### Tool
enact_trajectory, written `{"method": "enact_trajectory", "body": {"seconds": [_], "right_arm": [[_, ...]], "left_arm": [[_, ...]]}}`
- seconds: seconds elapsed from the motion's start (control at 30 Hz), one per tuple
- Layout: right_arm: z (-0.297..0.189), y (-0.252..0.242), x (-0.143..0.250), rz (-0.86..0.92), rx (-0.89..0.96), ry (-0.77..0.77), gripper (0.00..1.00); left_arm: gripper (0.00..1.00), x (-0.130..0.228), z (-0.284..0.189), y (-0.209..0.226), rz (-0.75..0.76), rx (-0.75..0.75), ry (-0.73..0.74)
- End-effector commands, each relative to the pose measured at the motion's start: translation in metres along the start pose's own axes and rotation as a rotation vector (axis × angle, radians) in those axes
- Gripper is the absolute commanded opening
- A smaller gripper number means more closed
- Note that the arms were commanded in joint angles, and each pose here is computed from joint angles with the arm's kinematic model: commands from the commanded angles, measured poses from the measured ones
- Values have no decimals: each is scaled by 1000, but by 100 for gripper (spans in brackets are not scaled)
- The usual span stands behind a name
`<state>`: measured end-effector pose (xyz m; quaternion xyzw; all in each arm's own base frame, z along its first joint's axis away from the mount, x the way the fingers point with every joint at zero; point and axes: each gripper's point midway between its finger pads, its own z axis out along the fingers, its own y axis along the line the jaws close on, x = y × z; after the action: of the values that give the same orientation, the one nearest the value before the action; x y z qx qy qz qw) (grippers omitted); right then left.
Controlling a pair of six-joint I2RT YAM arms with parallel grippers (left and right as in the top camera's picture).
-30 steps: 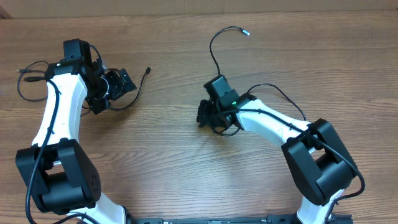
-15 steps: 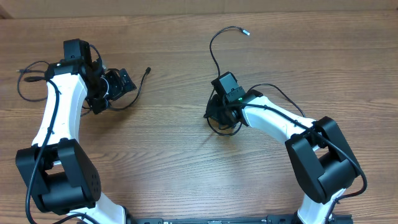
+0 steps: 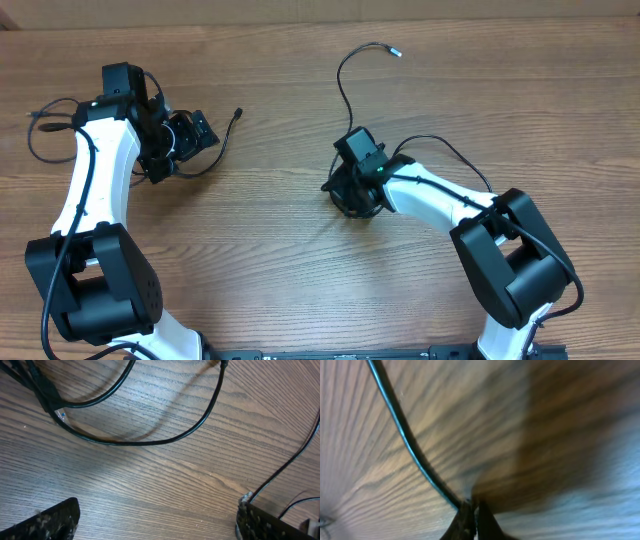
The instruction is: Untangle cables
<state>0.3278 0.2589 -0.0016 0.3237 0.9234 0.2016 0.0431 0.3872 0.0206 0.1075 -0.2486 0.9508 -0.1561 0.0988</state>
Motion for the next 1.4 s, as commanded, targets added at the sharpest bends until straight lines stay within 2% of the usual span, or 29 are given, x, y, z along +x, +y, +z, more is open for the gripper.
{"method": "enact_trajectory", "body": {"seconds": [0.0,0.2,0.37,0.6,0.63,0.7,0.77,0.9,1.03,1.23,1.37], "right_arm": [[17,-24,18,102,64,16,4],[20,-2,73,5,-8,172,4],[21,11,125,-114,-52,234,4],[14,41,181,-288,-204,320,14],[12,46,187,-323,-234,336,13],[8,55,195,-386,-288,361,4],[2,63,201,-444,-339,389,4],[-13,78,198,-523,-414,403,4],[-41,96,180,-597,-497,344,4],[-61,93,122,-567,-459,213,4],[-62,72,63,-440,-377,169,4]], "left_arm": [[100,4,4,1,15,3,17],[100,4,4,1,15,3,17],[100,4,4,1,15,3,17],[99,4,4,1,14,2,17],[99,4,4,1,14,2,17],[100,4,4,1,14,2,17],[100,4,4,1,15,3,17],[99,4,4,1,15,2,17],[100,4,4,1,14,2,17],[100,4,4,1,15,3,17],[100,4,4,1,15,3,17]]}}
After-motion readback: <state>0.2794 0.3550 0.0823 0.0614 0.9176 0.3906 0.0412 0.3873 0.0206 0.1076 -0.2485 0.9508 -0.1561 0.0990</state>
